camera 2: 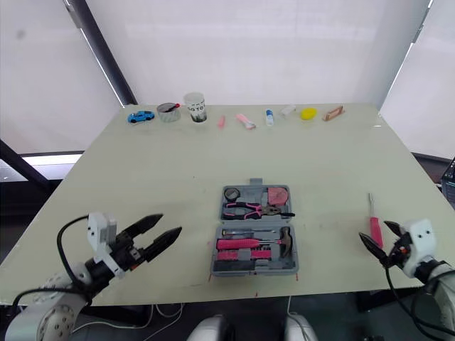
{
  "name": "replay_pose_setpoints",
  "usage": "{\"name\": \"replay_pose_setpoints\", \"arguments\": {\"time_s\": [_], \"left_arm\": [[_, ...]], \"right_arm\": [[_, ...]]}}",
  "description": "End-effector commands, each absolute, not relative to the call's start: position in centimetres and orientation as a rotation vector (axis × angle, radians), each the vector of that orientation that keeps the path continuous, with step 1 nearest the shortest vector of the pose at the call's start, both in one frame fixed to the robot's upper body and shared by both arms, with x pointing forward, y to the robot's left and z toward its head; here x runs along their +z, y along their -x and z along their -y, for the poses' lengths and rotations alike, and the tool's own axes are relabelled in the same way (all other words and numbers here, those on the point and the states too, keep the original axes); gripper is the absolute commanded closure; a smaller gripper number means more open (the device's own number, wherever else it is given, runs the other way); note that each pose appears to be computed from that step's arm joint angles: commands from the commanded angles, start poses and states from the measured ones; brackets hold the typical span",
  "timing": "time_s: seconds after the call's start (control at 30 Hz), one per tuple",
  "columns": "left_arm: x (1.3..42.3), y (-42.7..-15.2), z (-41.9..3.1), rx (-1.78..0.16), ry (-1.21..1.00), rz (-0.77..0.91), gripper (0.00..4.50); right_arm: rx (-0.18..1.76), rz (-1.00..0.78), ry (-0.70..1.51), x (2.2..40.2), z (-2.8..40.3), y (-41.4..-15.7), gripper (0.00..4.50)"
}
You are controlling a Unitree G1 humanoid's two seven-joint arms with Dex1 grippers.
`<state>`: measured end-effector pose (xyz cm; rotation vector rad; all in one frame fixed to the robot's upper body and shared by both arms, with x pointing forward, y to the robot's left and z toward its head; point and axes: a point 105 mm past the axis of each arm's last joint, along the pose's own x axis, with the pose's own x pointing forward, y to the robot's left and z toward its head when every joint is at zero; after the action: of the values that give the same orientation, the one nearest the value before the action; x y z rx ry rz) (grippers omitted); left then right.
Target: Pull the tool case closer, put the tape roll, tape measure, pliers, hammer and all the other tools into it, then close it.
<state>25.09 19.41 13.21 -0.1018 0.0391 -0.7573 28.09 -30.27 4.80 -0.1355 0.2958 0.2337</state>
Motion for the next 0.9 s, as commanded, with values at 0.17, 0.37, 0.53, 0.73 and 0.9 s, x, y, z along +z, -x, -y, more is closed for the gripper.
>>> {"name": "replay_pose_setpoints", "arguments": {"time_s": [0.17,0.37,0.53,0.73,0.9], "left_arm": [[15.8,-23.4,-14.6,-1.037,0.019,0.035,0.07],[18.2,-21.6,-14.0,-1.3,-0.048,0.119,0.07],[19.5,-21.1,-14.7,-1.355,-0.03,0.148,0.07],[19.1,-20.7,-15.7,-1.369,-0.034,0.116,0.0],[19.1,-21.1,-15.6,-1.336,-0.077,0.152,0.0]], "right_arm": [[-0.016,-0.324,0.047,5.5,31.3,-31.3,0.0],[-0.124,-0.377,-0.007,5.3,32.2,-33.3,0.0],[-0.188,-0.441,-0.016,4.4,33.0,-33.3,0.0],[-0.202,-0.446,-0.014,4.0,33.3,-33.1,1.78],[-0.192,-0.455,-0.009,3.7,33.6,-32.9,4.14]]}}
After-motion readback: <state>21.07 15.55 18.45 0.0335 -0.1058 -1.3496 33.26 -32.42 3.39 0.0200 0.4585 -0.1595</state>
